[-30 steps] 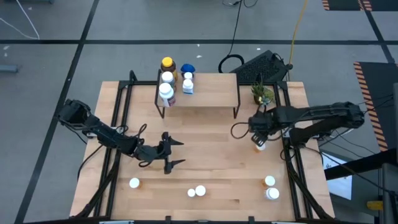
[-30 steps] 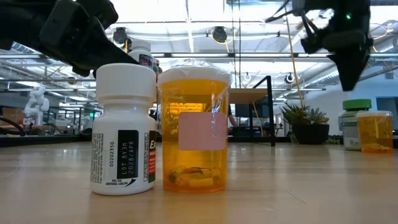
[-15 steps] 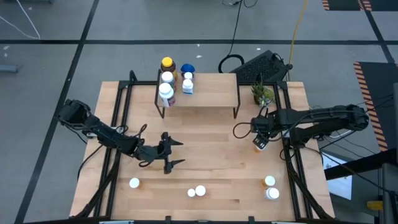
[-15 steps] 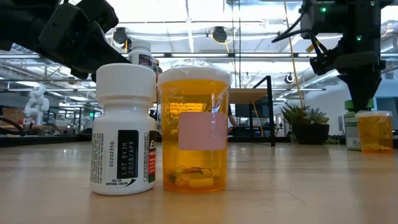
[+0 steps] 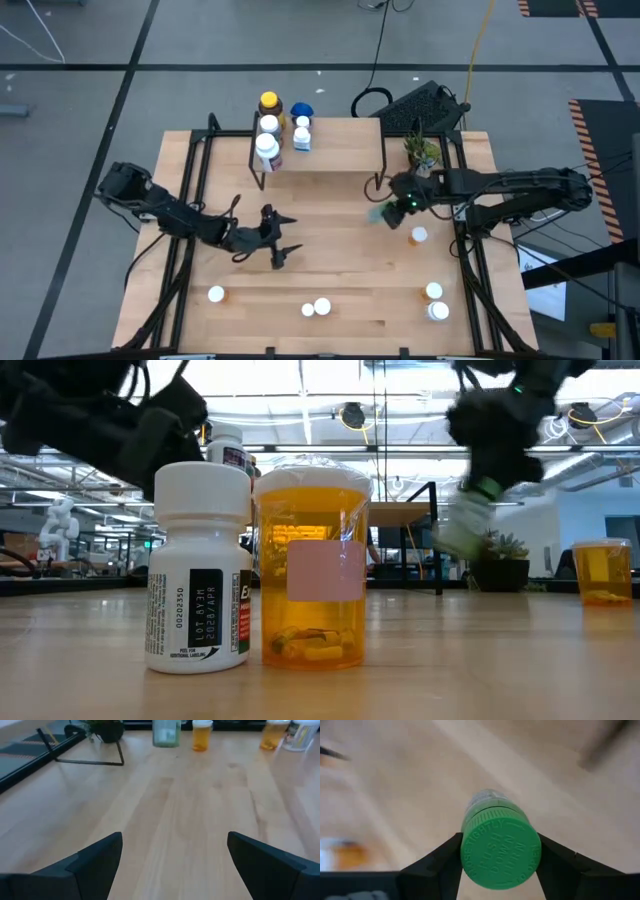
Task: Pick and place medicine bottles onto shelf by color
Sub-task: Put the small green medicine bottle on the shelf, aligned with the other blue, pink and white medicine bottle
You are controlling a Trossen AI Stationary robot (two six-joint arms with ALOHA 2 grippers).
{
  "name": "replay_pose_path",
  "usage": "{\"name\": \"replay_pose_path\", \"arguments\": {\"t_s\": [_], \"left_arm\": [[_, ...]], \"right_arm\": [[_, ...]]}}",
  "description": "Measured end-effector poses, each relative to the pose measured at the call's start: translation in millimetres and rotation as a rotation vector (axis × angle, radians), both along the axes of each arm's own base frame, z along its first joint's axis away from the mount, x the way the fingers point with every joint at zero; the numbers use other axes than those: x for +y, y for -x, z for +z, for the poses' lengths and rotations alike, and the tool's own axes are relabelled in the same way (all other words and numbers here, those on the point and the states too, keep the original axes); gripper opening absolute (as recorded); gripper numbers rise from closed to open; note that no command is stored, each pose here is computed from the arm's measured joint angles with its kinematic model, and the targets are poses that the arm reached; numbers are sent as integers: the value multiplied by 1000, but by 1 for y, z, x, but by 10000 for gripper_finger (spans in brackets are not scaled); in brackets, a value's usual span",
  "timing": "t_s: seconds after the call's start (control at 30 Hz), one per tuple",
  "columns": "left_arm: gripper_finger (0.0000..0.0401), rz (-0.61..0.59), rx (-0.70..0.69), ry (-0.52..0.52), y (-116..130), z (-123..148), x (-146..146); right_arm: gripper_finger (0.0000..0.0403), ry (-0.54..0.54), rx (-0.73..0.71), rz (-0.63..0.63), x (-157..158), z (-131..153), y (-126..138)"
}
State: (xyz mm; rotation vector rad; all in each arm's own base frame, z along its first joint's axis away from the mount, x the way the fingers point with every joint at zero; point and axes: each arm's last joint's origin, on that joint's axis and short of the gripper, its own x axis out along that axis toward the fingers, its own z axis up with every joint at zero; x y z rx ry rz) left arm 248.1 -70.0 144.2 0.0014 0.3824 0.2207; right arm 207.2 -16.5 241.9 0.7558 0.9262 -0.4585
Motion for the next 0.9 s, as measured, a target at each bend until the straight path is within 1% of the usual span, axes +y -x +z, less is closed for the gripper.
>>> {"name": "replay_pose_path", "arguments": {"t_s": [0.03,0.1,0.23,0.33,0.43,0.53,0.63,0.8,0.9], "left_arm": [[365,-14,-8,-7,-2,-1,1],[365,-45,-44,-24,-8,-1,1],[365,-84,-53,-75,-19,-3,-2],[365,-92,-53,-84,-29,-3,-6],[365,-101,-43,-92,-40,-5,-9],[365,-102,-49,-90,-50,-5,-13],[365,-72,-41,-100,-56,-5,-13],[365,40,-26,-81,-58,-6,-10],[365,47,-12,-75,-56,-7,-9]], "right_arm": [[201,-24,-54,12,0,2,-6],[199,-73,-116,30,2,0,-19],[201,-165,-195,52,8,-11,-47],[201,-200,-249,75,13,-22,-68],[202,-196,-262,90,15,-28,-87],[202,-161,-264,111,17,-28,-105],[202,-134,-256,140,21,-27,-122],[203,-109,-290,194,28,-20,-145],[203,-105,-298,210,32,-20,-151]]}}
